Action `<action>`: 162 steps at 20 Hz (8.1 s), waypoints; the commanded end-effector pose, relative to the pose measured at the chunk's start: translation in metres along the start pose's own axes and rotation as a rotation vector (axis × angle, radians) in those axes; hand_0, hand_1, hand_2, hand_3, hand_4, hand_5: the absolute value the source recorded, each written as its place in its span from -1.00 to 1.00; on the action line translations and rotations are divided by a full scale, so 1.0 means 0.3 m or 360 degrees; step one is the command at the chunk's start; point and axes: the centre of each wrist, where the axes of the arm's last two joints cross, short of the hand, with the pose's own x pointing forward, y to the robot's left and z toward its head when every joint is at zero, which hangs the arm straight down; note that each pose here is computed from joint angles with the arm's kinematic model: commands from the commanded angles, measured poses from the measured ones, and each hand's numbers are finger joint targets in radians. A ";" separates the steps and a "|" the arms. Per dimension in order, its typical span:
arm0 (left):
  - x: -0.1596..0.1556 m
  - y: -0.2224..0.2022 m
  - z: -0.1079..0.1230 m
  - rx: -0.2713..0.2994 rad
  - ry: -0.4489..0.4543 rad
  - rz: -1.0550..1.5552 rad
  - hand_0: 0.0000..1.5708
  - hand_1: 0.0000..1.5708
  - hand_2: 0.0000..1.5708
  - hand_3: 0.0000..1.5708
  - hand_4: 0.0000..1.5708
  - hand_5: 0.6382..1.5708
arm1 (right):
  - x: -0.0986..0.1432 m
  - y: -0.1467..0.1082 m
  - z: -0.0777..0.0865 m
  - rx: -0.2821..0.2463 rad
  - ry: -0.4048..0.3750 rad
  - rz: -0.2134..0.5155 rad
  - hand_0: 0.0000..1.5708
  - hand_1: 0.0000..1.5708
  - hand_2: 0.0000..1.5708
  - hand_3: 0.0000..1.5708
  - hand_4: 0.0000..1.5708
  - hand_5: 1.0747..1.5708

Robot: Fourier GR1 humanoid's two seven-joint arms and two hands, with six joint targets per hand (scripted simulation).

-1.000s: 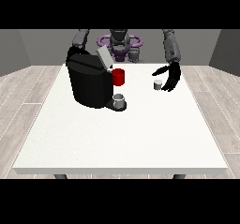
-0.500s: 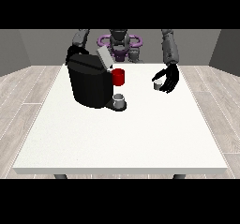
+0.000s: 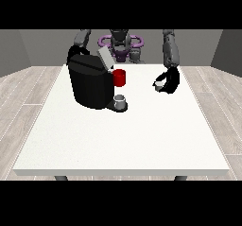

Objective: Insert the coffee pod into the coffee machine and close the lid

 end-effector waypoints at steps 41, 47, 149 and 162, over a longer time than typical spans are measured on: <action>0.684 0.568 -0.260 0.0184 -0.0505 -0.0002 0.60 0.60 0.68 0.60 -0.38 1.00 | 0.031 0.064 -0.097 0.0082 -0.0024 -0.0016 -1.00 -1.00 -1.00 -1.00 -0.35 1.00; 0.741 0.540 -0.268 0.0196 -0.0514 -0.0042 0.63 0.63 0.66 0.56 -0.36 1.00 | 0.027 0.018 -0.112 0.0022 -0.0111 0.0018 -1.00 -1.00 -1.00 -1.00 -0.30 1.00; 0.217 -0.236 -0.023 -0.0317 -0.0101 0.1331 -1.00 -1.00 -1.00 -1.00 -1.00 1.00 | -0.003 -0.195 0.023 0.0020 0.0180 0.0111 -1.00 -1.00 -1.00 -1.00 -0.84 1.00; 0.308 -0.214 0.008 -0.0349 -0.0270 0.1486 -1.00 -1.00 -1.00 -1.00 -1.00 1.00 | 0.099 -0.155 -0.098 0.0179 -0.0004 0.0228 -1.00 -1.00 -1.00 -1.00 -0.70 1.00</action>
